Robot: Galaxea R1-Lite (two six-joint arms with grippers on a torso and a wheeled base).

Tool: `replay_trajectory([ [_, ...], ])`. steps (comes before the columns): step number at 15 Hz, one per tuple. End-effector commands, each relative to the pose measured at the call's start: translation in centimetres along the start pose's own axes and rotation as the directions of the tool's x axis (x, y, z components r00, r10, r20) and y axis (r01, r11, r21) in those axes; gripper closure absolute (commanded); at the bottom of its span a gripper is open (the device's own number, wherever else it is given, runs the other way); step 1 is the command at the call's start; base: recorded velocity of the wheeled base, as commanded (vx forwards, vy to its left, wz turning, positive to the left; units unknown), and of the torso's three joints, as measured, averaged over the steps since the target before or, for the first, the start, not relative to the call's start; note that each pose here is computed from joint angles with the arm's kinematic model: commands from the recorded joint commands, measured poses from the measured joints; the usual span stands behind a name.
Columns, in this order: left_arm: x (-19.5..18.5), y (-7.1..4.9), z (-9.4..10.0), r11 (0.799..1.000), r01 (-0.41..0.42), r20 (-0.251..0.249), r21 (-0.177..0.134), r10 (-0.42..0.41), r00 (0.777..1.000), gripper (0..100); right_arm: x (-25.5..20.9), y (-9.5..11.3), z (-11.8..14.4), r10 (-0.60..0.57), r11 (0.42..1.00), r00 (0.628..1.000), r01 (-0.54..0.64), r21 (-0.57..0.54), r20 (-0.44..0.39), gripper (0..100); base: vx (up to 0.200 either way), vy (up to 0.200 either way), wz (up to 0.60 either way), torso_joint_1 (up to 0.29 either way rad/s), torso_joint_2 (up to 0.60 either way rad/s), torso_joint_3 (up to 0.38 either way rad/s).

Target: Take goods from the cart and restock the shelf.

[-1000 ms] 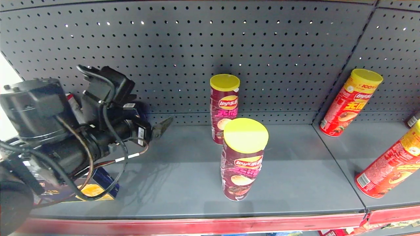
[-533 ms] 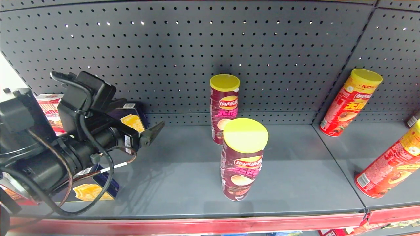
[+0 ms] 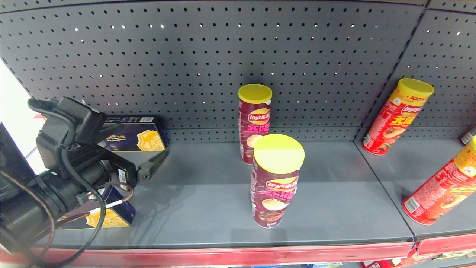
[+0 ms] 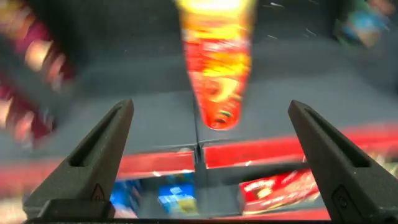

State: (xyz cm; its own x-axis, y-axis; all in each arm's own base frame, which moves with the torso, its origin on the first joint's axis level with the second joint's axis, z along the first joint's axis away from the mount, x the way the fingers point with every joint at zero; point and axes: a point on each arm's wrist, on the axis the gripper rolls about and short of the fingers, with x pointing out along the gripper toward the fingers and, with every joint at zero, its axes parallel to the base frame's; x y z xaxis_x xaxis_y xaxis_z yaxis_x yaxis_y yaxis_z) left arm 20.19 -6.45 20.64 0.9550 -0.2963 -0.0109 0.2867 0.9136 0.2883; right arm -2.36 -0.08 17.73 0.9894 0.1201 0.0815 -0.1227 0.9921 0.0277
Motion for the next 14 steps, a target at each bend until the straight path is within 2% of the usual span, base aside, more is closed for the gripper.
replay_trajectory([
  [1, -0.2, 0.2, 0.0, 1.0, -0.01, 0.0, 0.002, 0.01, 1.0, 0, 2.5, 0.3, 1.4, 0.233, 0.972, 0.966, -0.233, 0.01, -0.113, 0, 0.0, 0.0, 0.0, 0.0, 0.0, 0.0],
  [2, -0.1, 0.2, 0.0, 1.0, -0.011, -0.002, 0.002, 0.011, 1.0, 0, 3.0, 0.4, 1.8, 0.286, 0.958, 0.95, -0.287, 0.007, -0.127, 0, 0.0, 0.0, 0.0, 0.0, 0.0, 0.0],
  [3, -0.1, 0.2, -0.1, 1.0, -0.009, -0.004, 0.002, 0.009, 1.0, 0, 3.7, 0.7, 1.9, 0.395, 0.917, 0.904, -0.399, 0.014, -0.16, 0, 0.0, 0.0, 0.0, 0.0, 0.0, 0.0],
  [4, 0.0, 0.2, -0.2, 1.0, -0.008, -0.007, 0.002, 0.008, 1.0, 0, 4.3, 0.9, 1.8, 0.45, 0.891, 0.873, -0.453, 0.028, -0.19, 0, 0.0, 0.0, 0.0, 0.0, 0.0, 0.0],
  [8, -0.1, 0.1, -0.6, 1.0, -0.004, -0.024, -0.001, 0.004, 1.0, 0, 6.8, 1.9, 1.0, 0.601, 0.791, 0.735, -0.604, 0.1, -0.315, 0, 0.0, 0.0, 0.0, 0.0, 0.0, 0.0],
  [9, -0.1, 0.0, -0.8, 1.0, -0.003, -0.033, -0.001, 0.003, 0.999, 0, 8.1, 2.8, 0.3, 0.641, 0.748, 0.663, -0.652, 0.124, -0.386, 0, 0.0, 0.0, 0.0, 0.0, 0.0, 0.0],
  [11, 0.0, 0.0, -0.9, 1.0, -0.003, -0.038, -0.002, 0.003, 0.999, 0, 9.6, 3.8, -0.5, 0.629, 0.746, 0.647, -0.659, 0.099, -0.43, 0, 0.0, 0.0, 0.0, 0.0, 0.0, 0.0],
  [14, 0.1, 0.3, -1.0, 1.0, -0.017, -0.042, -0.001, 0.016, 0.999, 0, 11.3, 5.1, -0.8, 0.609, 0.756, 0.656, -0.651, 0.074, -0.446, 0, 0.0, 0.0, 0.0, 0.0, 0.0, 0.0],
])
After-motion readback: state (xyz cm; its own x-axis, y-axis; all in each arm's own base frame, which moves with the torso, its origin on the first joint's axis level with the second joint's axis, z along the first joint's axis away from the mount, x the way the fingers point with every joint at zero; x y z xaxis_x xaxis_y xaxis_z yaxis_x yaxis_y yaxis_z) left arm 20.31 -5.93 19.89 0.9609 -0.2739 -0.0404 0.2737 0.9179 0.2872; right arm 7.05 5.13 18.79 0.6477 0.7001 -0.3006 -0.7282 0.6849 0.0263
